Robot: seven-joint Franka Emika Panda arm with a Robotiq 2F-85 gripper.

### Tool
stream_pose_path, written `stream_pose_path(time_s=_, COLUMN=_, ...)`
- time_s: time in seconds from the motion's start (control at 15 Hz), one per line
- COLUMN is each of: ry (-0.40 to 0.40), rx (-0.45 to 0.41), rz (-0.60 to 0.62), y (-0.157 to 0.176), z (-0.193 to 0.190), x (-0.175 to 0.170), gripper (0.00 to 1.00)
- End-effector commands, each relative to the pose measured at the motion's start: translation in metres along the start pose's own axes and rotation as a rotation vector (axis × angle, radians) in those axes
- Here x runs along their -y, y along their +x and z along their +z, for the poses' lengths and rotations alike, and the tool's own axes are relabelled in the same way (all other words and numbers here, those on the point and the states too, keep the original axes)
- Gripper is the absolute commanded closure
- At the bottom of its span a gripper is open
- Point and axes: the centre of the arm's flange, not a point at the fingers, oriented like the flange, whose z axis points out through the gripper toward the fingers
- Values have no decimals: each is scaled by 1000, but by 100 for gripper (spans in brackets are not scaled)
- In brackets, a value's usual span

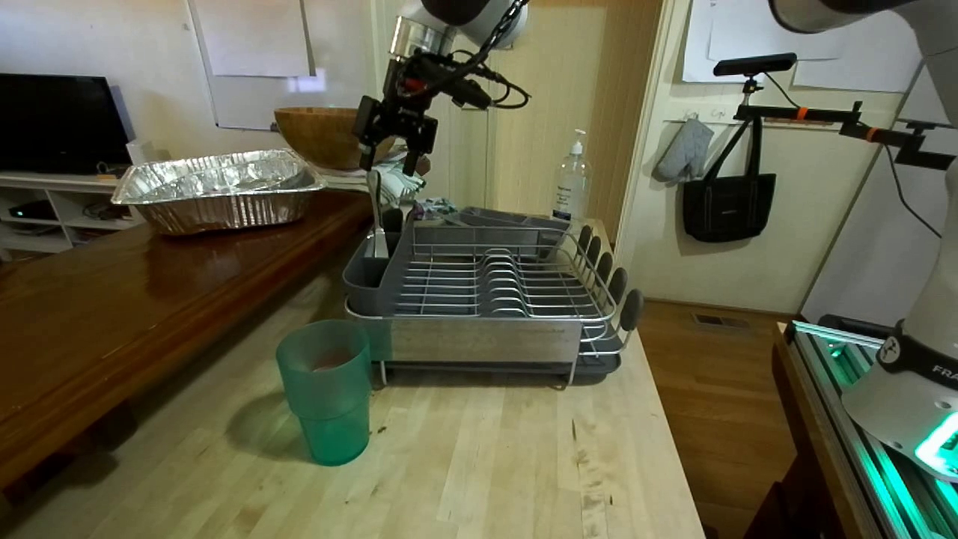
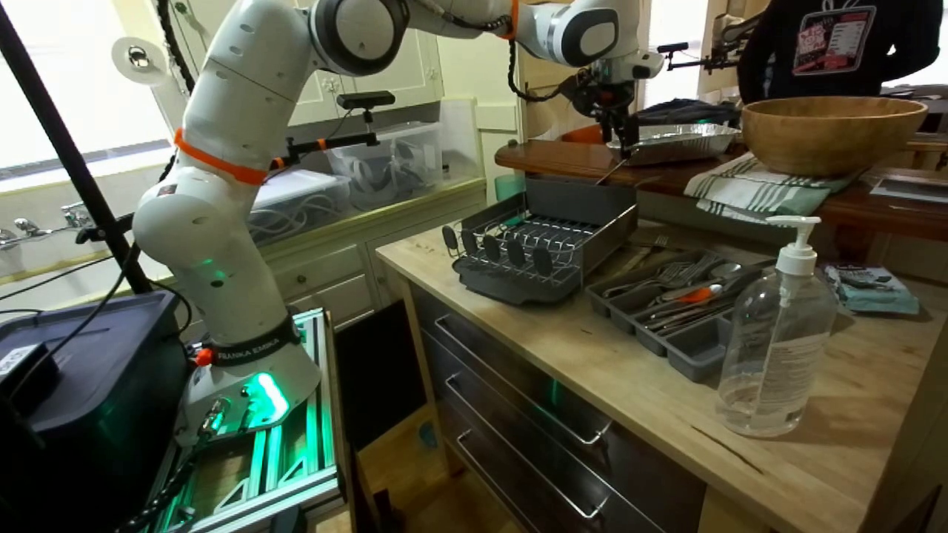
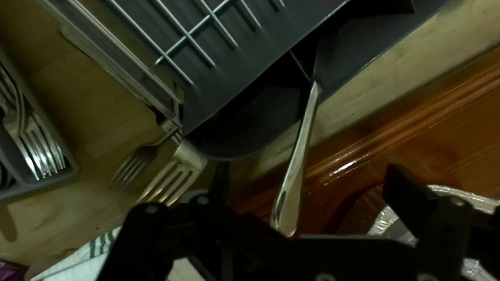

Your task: Move the knife from the left rack to the right rack

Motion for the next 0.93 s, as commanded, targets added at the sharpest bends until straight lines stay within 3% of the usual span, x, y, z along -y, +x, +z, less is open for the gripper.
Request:
stream_pose_path(time_s=0.0, ry=29, rx=22, rz=15, y=36, z=20, x=12, gripper=16)
stream_pose_path(time_s=0.67, ry=43, rx=-31, rz=41, y=43, z=13, x=-11, gripper=96)
stream_pose_path(time_s=0.87, ry=50, rx=-27, rz=41, y=40, z=6, x=-4, gripper=99)
